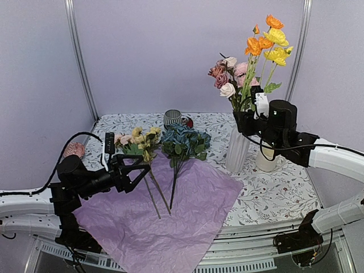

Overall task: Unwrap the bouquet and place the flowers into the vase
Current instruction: Place the fake flower in the vase, then pick up the fake flower from the flattened wrapping paper.

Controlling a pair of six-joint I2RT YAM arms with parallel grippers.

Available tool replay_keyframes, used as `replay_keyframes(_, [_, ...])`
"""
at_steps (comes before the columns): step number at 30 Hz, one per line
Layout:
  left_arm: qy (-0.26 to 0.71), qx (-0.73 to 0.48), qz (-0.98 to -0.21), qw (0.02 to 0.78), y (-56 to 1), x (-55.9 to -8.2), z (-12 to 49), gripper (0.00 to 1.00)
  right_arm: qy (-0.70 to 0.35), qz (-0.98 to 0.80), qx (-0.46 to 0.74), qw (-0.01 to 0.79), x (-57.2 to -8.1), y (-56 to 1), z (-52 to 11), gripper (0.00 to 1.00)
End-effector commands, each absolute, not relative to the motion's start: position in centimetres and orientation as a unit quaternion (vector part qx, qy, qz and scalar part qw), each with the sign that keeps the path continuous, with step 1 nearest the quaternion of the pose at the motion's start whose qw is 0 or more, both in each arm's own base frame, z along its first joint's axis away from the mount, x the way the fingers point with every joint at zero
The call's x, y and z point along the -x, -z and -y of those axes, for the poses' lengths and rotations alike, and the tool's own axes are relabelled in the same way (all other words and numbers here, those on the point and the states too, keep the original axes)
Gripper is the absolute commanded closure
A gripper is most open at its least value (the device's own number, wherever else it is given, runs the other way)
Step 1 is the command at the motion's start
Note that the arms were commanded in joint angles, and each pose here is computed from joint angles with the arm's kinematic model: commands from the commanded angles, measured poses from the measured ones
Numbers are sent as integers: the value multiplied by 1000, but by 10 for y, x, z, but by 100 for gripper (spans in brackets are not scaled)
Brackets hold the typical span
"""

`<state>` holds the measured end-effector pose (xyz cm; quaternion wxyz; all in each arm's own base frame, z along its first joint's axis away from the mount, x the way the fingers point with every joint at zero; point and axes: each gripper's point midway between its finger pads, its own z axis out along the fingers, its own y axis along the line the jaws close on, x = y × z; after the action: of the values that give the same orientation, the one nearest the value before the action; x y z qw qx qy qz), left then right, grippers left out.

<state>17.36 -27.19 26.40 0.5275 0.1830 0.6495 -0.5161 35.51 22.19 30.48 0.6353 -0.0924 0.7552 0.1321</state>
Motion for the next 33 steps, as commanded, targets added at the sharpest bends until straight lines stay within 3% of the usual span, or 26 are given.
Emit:
replay_keyframes(1, [506,-180,-663,522,-262,-177,275,4,-156,-769,106,611,-343,-308,-224,41])
replay_keyframes(7, [486,-168,-686,515,-252,-184,273,2,-200,-773,136,586,-318,-301,-227,38])
replay_keyframes(16, [392,-40,-775,494,-204,-223,237,3,-290,-753,250,535,-261,-307,-266,35])
replay_keyframes(19, [368,-3,-806,464,-181,-235,225,9,-304,-747,262,530,-250,-311,-276,35])
replay_keyframes(27, [377,34,-843,383,-136,-251,225,41,-374,-718,322,491,-220,-279,-323,35])
replay_keyframes(33, [358,50,-867,344,-114,-263,234,41,-388,-726,328,463,-219,-252,-344,35])
